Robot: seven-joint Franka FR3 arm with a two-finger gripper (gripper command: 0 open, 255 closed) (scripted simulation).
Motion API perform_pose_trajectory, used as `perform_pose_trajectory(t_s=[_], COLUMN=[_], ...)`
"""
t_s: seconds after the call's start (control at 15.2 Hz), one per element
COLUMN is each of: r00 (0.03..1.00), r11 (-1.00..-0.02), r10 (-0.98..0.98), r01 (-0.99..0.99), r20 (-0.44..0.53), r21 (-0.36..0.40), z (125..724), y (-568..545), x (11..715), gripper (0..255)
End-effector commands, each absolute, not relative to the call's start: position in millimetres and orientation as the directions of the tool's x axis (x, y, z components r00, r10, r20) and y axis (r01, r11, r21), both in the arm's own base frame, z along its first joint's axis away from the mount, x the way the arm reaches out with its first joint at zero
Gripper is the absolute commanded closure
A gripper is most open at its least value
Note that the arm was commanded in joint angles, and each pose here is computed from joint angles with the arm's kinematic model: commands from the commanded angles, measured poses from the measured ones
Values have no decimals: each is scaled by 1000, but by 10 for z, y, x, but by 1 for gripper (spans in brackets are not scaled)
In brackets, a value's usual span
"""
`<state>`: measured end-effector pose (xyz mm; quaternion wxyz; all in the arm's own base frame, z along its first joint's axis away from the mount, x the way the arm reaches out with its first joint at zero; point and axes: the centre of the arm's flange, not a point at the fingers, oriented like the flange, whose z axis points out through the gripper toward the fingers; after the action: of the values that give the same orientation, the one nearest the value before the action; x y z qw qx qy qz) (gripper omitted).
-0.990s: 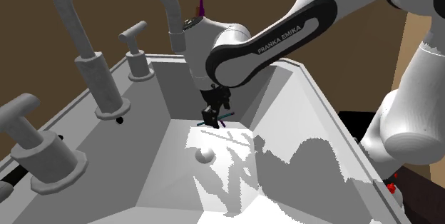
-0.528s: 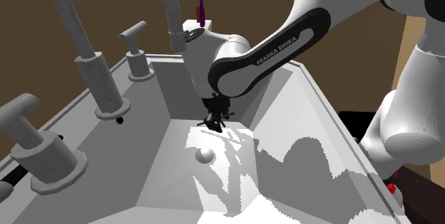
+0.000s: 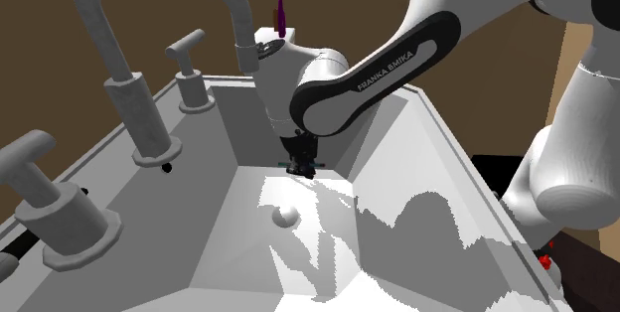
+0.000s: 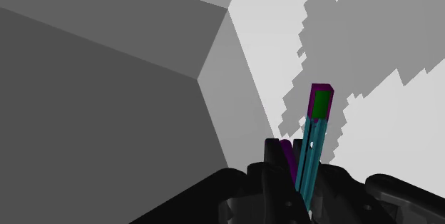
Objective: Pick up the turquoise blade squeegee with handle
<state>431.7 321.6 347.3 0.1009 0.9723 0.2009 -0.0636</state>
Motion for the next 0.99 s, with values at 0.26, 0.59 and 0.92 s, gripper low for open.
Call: perform_pose_trajectory(t_s=[0.26, 0.59, 0.92], r00=[912, 912, 912], r11=[-900, -900, -900], r10=[375, 375, 375], r01=[401, 401, 401], r20=[-169, -169, -169], r21=[172, 172, 172], z=[3670, 3934, 4198], y=[3210, 3210, 3210], x=[4331, 4331, 4331], gripper=[255, 255, 255])
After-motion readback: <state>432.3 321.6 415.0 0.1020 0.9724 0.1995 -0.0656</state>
